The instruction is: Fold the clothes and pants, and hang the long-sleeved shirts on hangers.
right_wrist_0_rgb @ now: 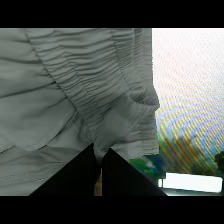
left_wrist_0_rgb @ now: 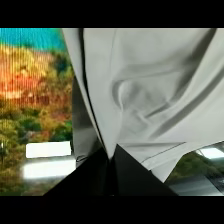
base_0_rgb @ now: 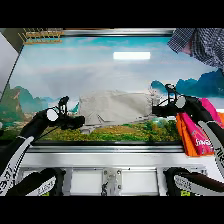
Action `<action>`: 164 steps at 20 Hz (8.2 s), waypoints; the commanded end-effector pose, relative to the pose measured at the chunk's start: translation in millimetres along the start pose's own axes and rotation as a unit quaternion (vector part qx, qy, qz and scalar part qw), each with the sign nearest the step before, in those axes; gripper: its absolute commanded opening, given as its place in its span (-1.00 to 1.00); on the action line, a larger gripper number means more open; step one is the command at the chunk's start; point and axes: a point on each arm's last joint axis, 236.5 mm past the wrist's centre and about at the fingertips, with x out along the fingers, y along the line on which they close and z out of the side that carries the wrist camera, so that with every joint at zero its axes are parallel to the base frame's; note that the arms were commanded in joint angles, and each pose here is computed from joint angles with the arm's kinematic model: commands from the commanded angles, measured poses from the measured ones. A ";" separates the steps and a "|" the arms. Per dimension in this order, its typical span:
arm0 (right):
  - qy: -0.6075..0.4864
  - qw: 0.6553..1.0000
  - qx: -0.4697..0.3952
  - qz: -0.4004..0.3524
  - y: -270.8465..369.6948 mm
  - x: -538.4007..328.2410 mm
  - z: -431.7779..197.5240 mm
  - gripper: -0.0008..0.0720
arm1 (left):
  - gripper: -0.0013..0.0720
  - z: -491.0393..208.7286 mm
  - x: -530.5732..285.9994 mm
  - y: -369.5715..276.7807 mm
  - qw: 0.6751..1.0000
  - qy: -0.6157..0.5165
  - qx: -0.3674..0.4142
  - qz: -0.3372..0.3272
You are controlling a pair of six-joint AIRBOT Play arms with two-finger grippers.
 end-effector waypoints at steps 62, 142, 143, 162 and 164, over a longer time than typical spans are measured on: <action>0.073 0.944 0.043 0.320 90.0 44.1 5.1 0.96 | -0.95 11.9 -88.9 -43.4 0.995 -0.076 0.055 -0.041; -0.009 0.864 -0.410 0.292 404.5 -44.9 -82.7 0.97 | -0.95 216.7 -250.4 -60.8 0.966 -0.239 0.100 -0.023; -0.012 0.884 -0.384 0.266 377.9 -40.1 -61.3 0.97 | -0.95 208.6 -247.5 -57.8 0.966 -0.241 0.095 -0.022; 0.152 0.896 -0.117 0.401 313.5 57.8 -47.8 0.97 | -0.95 89.4 -132.0 -59.6 0.986 -0.121 0.112 -0.029; 0.149 0.896 -0.129 0.397 326.5 60.5 -57.9 0.51 | -0.95 89.5 -132.0 -59.9 0.986 -0.121 0.112 -0.030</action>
